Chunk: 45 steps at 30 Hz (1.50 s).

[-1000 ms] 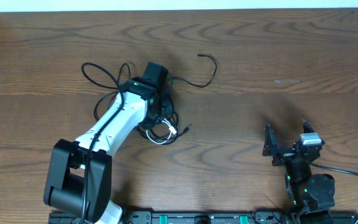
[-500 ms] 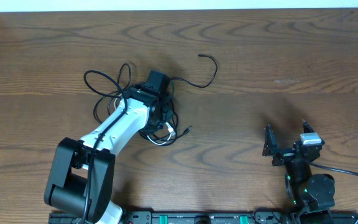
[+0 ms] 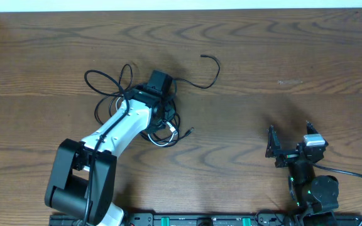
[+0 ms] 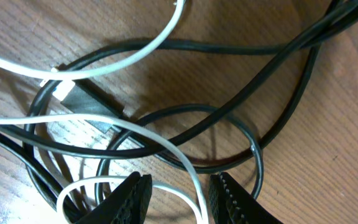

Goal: Untangle cables

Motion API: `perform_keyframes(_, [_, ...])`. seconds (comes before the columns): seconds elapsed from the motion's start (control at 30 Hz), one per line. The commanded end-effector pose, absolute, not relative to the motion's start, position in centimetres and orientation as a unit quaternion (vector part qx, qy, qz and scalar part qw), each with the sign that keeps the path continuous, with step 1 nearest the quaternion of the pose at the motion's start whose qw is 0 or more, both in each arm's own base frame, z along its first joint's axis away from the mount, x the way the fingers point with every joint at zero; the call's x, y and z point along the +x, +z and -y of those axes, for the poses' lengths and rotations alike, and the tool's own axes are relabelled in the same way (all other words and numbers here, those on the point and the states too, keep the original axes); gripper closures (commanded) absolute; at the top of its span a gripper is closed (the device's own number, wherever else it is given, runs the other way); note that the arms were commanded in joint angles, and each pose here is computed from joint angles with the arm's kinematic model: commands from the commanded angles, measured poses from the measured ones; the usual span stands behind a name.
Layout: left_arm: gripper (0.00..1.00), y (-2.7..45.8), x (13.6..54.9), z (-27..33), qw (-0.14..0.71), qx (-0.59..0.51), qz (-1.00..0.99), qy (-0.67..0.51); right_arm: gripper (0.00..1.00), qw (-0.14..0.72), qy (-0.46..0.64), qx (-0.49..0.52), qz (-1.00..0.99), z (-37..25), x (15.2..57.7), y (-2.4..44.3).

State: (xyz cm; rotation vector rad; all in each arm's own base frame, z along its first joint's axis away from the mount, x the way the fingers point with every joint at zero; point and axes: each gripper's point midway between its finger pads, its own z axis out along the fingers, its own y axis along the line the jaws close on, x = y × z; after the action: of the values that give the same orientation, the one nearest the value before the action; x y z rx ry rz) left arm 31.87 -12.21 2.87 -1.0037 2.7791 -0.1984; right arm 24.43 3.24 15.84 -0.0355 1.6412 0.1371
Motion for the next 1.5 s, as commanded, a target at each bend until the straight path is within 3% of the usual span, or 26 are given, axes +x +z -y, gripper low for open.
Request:
perform_keyframes(0.0, [0.64, 2.3, 31.9, 11.6, 0.097, -0.344, -0.933, -0.047, 0.01, 0.68, 0.061, -0.007, -0.731, -3.0, 24.4, 15.8])
perform_keyframes(1.3, [0.69, 0.4, 32.1, 12.3, 0.172, -0.319, -0.932, -0.031, 0.01, 0.68, 0.061, -0.007, -0.731, -3.0, 24.4, 15.8])
perform_keyframes(1.47, [0.85, 0.4, 32.0, 12.5, 0.17, -0.317, -0.933, -0.032, 0.01, 0.68, 0.061, -0.007, -0.731, -3.0, 24.4, 15.8])
